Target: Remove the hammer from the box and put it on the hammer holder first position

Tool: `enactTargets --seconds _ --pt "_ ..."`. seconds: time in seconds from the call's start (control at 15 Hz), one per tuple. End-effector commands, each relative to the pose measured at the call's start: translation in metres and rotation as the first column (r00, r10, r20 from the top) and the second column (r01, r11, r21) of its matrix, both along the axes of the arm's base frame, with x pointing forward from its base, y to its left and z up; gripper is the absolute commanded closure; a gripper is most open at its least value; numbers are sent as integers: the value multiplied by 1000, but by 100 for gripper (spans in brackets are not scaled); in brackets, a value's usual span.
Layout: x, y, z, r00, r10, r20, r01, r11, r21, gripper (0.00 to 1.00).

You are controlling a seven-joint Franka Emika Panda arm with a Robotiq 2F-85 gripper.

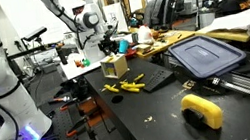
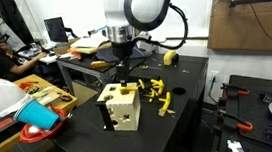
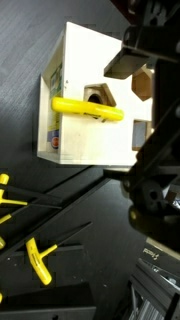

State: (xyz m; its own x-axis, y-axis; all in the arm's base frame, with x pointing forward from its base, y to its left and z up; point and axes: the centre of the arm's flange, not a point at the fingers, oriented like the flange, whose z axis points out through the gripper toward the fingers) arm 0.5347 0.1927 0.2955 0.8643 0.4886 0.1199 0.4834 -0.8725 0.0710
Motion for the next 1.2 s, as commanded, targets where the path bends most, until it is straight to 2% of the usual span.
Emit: enactTargets --seconds 0.0,0.33,0.53,0.6,1.13 --pt "-16 1 33 1000 9 14 -9 1000 6 0" --pt "-16 6 62 999 6 43 -7 1000 9 0" --pt "-20 9 74 999 22 27 -21 1000 -19 0" --pt "-10 8 59 999 8 46 -8 1000 1 0" --pt "-10 9 55 999 9 36 -9 1000 -2 0"
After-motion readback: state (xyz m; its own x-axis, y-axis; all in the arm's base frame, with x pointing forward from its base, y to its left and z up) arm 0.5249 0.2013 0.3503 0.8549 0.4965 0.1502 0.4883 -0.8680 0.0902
